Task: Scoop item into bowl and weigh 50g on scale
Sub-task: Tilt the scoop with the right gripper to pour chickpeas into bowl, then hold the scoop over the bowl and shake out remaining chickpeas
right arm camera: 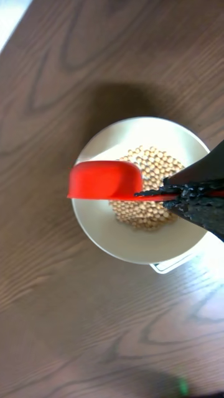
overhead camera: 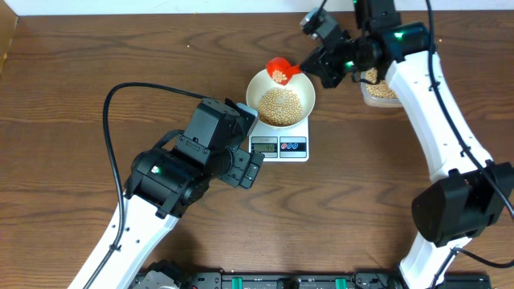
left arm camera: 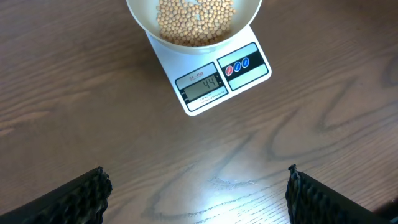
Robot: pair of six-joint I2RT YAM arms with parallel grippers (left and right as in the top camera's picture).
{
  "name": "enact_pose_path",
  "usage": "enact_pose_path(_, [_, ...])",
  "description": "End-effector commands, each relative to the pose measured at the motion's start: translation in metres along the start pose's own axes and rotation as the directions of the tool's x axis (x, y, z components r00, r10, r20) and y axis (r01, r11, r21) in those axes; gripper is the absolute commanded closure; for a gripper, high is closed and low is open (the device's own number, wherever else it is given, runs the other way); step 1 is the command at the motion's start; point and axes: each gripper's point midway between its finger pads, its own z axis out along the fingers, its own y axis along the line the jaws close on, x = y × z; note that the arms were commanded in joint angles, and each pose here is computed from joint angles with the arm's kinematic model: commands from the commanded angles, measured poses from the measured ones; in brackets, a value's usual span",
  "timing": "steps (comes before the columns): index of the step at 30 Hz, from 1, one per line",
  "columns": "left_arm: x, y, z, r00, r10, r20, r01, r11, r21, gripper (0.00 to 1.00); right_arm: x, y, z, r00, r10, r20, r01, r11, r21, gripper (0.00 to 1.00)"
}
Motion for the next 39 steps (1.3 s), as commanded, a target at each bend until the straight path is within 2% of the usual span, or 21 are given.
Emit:
enact_pose_path(1, [-0.007,0.001,-0.004,1.0,0.002,0.017,-0.002,1.0,-0.002,0.08,-0.004,-0.003,-0.012,1.0,-0.027,-0.004,0.027,0.998,0.055,0.99])
enact_pose_path(13, [-0.007,0.001,-0.004,1.0,0.002,0.017,-0.002,1.0,-0.002,0.08,-0.008,-0.005,-0.013,1.0,-0.006,0.019,0.005,0.999,0.053,0.99])
enact_pose_path(18, [-0.007,0.001,-0.004,1.0,0.002,0.017,-0.002,1.0,-0.002,0.08,-0.008,-0.004,-0.019,0.999,0.011,0.043,-0.011,1.0,0.001,0.99])
enact_pose_path(29, [-0.007,0.001,-0.004,1.0,0.002,0.017,-0.002,1.0,-0.002,0.08,0.009,0.012,-0.023,0.995,-0.097,0.011,0.097,0.991,-0.096,0.99])
enact_pose_path(39, [-0.007,0.001,-0.004,1.0,0.002,0.017,-0.002,1.0,-0.002,0.08,0.009,0.014,-0.022,0.989,-0.146,0.011,0.147,0.984,-0.098,0.99])
